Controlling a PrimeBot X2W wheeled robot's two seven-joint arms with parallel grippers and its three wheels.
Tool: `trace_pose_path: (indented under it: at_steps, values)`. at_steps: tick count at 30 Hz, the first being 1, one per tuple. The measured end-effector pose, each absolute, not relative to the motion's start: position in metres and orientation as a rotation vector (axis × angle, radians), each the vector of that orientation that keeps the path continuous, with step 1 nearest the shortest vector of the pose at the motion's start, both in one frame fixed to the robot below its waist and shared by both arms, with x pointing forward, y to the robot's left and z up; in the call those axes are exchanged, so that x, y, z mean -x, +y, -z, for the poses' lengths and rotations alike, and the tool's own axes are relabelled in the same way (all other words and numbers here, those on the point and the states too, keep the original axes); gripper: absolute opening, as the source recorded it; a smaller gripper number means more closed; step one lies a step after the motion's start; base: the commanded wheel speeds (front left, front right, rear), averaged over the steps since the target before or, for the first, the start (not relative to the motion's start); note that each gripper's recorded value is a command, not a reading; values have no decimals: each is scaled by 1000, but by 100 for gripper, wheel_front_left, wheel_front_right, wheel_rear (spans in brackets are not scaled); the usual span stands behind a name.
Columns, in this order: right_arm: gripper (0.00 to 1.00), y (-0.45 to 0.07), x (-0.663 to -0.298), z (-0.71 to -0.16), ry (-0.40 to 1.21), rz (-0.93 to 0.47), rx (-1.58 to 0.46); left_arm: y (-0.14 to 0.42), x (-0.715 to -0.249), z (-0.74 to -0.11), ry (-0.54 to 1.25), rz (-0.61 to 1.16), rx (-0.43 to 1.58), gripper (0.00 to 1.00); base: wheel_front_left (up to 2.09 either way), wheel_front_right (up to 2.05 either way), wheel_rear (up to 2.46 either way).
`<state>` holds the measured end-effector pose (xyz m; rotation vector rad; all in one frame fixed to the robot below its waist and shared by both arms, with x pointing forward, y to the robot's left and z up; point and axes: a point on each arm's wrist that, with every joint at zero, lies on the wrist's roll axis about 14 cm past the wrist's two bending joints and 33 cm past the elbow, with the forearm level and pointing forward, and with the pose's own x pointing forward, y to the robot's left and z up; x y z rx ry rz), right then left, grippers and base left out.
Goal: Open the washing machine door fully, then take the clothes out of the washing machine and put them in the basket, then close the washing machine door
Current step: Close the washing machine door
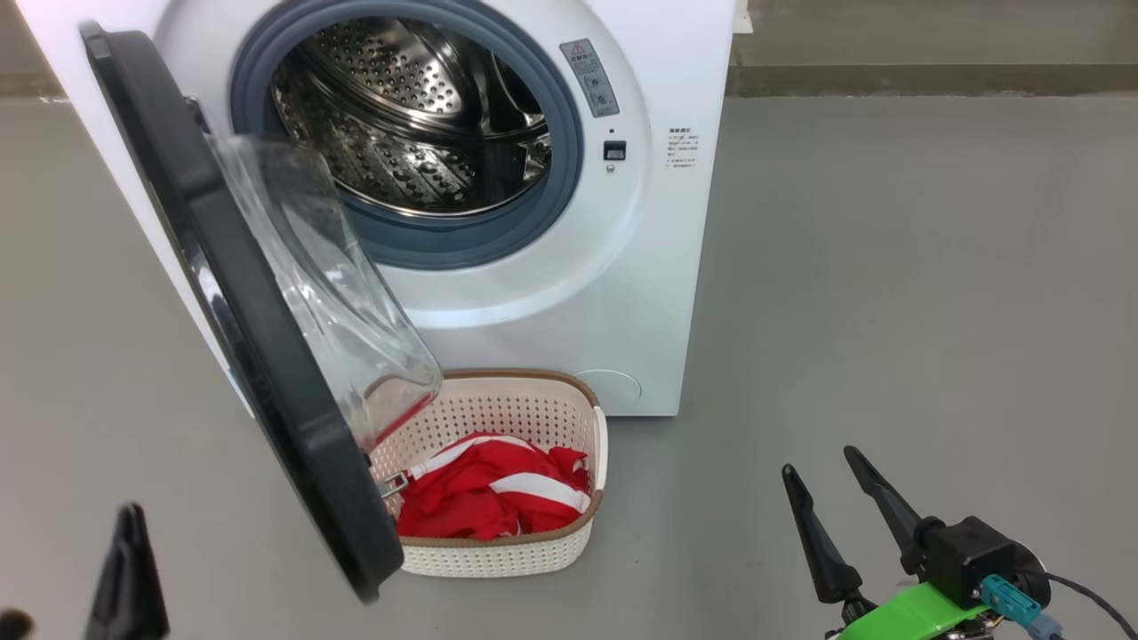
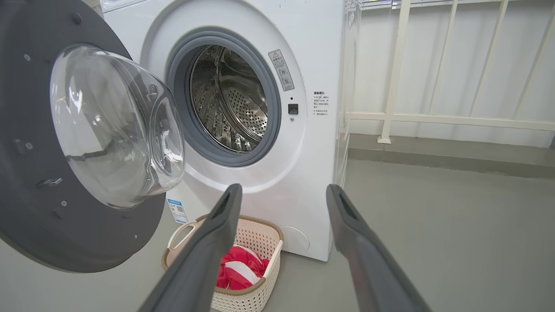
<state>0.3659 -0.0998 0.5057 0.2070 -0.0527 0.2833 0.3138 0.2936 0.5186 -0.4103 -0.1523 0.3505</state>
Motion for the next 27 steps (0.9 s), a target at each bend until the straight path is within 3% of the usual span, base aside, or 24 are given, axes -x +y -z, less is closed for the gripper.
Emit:
trace_pose_path:
  at_steps: [6,14,20,27]
  values:
    - [100,-100,-364,-504,-45,-279,-221,295,-335,-542,-188,-320,860,0,0,0,0]
    - [100,-106,-363,-502,-43,-260,-231,262,-353,-563,-109,-146,1430,0,0,0,0]
    - [100,-112,-362,-500,-38,-240,-249,234,-361,-576,-46,-26,1649,0,0,0,0]
    - [100,-121,-360,-497,-31,-212,-251,218,-369,-578,-1,16,1675,0,0,0,0]
